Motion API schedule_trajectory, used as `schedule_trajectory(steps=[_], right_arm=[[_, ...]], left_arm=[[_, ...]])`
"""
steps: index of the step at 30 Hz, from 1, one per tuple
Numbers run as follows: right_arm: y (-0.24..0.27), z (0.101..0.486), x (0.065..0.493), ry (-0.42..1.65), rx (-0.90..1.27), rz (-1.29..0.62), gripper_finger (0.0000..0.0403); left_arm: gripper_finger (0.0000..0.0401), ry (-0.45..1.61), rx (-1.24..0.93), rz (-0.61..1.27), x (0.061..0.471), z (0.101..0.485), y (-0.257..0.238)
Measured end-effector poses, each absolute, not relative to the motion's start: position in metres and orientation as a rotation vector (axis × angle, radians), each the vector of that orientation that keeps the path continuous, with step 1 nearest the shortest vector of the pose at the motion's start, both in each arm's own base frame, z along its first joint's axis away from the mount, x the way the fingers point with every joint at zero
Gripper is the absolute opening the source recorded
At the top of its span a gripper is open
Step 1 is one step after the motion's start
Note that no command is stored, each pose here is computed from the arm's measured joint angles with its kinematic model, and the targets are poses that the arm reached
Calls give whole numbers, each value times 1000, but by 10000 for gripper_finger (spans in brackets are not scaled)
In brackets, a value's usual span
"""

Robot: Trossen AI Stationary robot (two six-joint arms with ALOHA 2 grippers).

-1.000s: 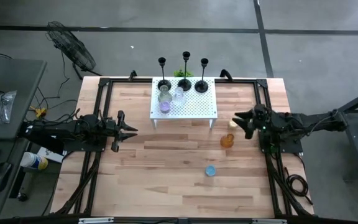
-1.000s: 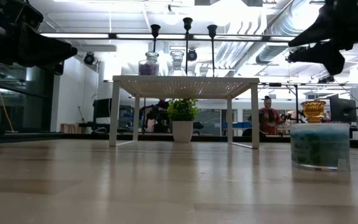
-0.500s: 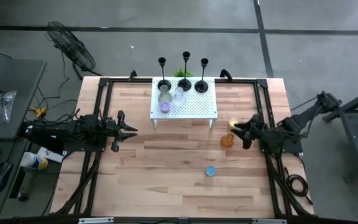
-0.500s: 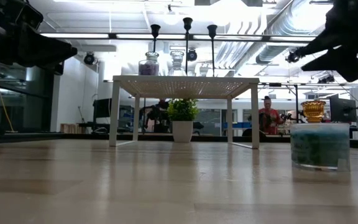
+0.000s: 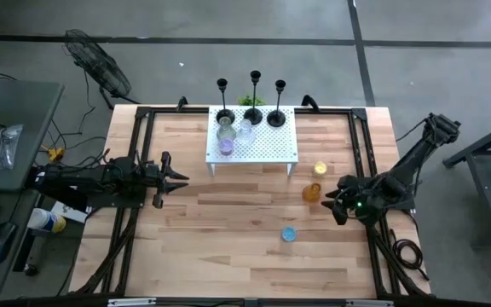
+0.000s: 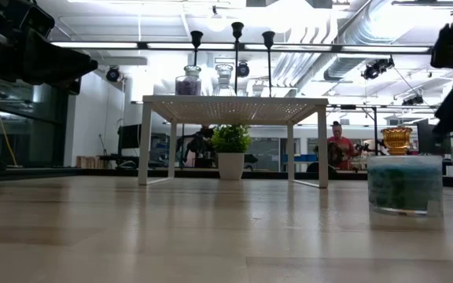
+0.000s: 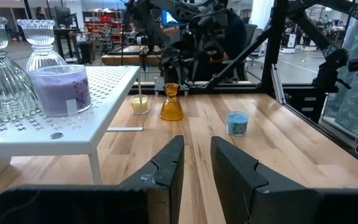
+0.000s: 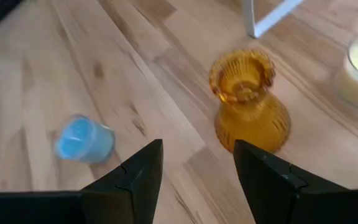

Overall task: Pick & Place candle stick holders
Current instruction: Put the orange candle holder on the shelf aligned with the transparent candle holder

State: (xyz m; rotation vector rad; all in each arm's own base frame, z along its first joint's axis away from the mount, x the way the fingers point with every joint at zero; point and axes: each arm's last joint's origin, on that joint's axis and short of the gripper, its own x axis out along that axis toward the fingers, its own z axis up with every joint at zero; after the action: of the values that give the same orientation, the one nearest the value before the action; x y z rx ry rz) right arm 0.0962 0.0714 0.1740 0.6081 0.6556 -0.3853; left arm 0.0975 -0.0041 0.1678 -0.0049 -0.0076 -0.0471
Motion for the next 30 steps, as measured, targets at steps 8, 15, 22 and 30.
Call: schedule_trajectory(steps=[8, 15, 22, 30], right_arm=[[76, 157, 94, 722, 531, -426, 191], [76, 136, 94, 714, 557, -478, 191], [76, 129, 98, 580, 495, -519, 191], [79, 127, 105, 514, 322, -510, 191]], left_arm=[[77, -8, -5, -47, 97, 168, -4], [77, -8, -5, -47, 97, 168, -4], [77, -8, -5, -47, 97, 168, -4], [77, -8, -5, -47, 97, 168, -4]])
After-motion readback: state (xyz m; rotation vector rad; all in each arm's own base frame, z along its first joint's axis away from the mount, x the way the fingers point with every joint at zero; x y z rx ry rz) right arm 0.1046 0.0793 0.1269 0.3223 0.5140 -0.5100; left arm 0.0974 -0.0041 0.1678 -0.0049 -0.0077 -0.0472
